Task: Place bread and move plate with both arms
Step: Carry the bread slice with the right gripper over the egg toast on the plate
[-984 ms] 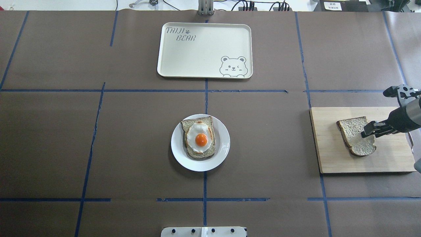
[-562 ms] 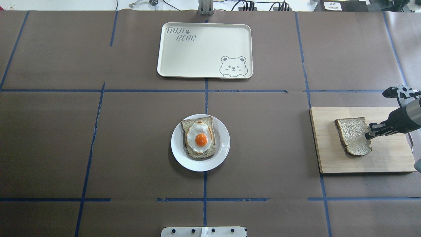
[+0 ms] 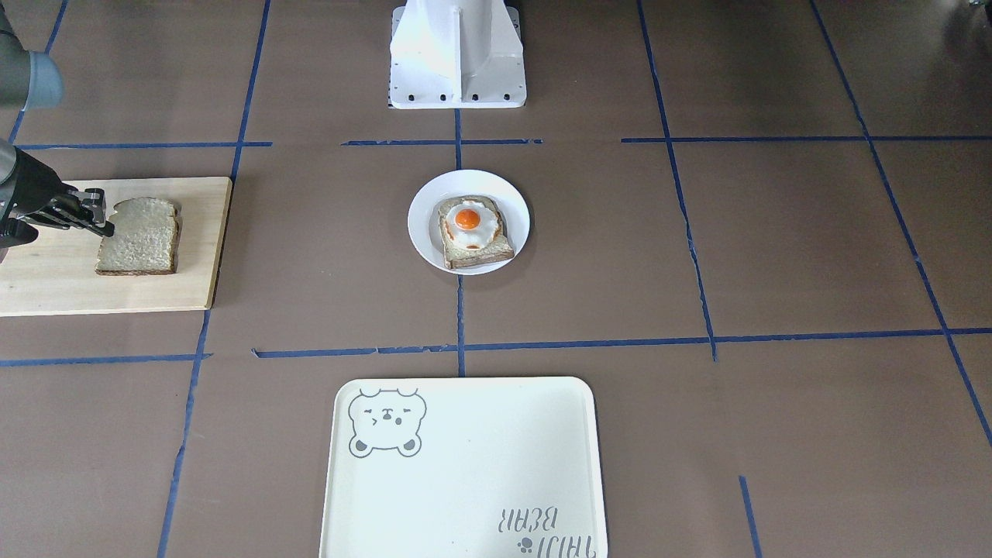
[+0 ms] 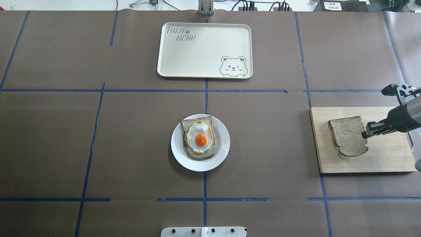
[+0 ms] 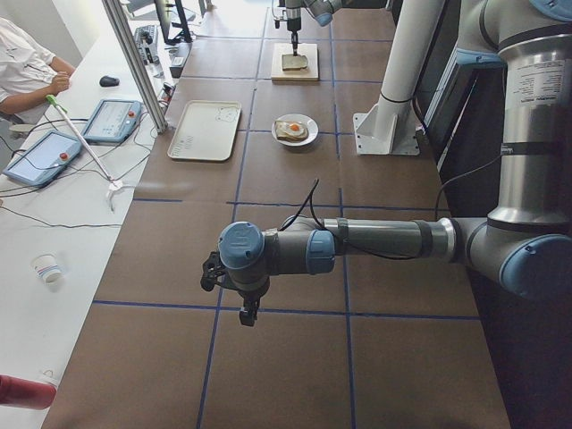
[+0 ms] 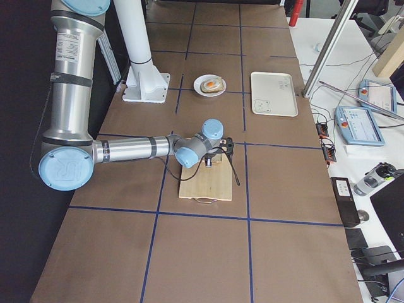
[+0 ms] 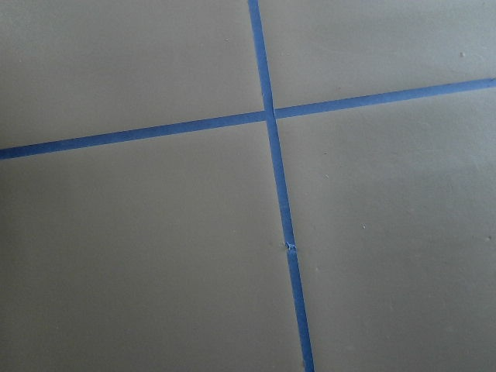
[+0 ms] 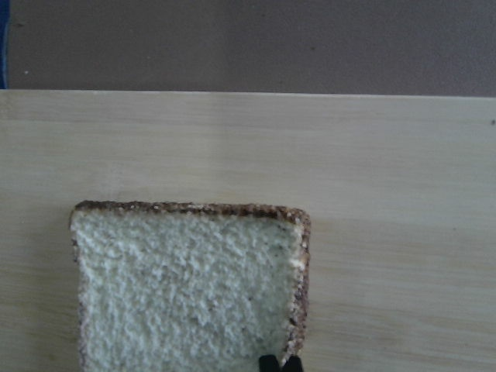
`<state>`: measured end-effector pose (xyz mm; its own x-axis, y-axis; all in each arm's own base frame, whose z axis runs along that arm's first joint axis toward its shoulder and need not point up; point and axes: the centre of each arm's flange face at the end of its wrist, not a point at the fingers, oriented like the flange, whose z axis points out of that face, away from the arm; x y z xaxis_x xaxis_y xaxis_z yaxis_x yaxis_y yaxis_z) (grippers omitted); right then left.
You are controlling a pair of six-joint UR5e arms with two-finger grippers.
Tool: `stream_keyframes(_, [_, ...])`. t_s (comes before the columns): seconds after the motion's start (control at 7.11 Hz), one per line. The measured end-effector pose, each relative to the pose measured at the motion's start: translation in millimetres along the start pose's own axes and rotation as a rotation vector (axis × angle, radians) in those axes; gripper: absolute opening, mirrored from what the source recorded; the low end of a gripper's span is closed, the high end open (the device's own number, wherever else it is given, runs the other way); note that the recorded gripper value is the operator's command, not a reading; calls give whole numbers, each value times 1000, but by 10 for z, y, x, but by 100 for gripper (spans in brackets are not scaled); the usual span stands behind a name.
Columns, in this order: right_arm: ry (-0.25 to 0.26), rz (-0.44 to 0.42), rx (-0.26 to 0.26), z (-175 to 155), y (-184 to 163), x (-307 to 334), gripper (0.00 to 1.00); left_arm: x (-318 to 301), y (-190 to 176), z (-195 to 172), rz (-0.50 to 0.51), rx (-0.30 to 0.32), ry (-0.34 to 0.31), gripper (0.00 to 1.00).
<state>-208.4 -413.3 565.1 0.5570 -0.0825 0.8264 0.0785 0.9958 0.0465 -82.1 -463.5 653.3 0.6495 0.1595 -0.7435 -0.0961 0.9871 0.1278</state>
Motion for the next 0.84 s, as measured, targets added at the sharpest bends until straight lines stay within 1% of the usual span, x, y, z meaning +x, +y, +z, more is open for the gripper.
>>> stream_keyframes(0.28, [-61,-55,41,-281,-31,-455,0,8,-3,-7,2,2,0,100])
stream_keyframes(0.56, [-149,-50,93,-506,-300,-1190,0,12,-5,-9,2,2,2,100])
stream_keyframes(0.7, [-201,-30,97,-536,-423,-1670,0,14,-6,-11,2,3,2,100])
stream_keyframes(0.84, [-250,-1,88,-497,-477,-2212,0,15,-6,-12,3,3,2,100])
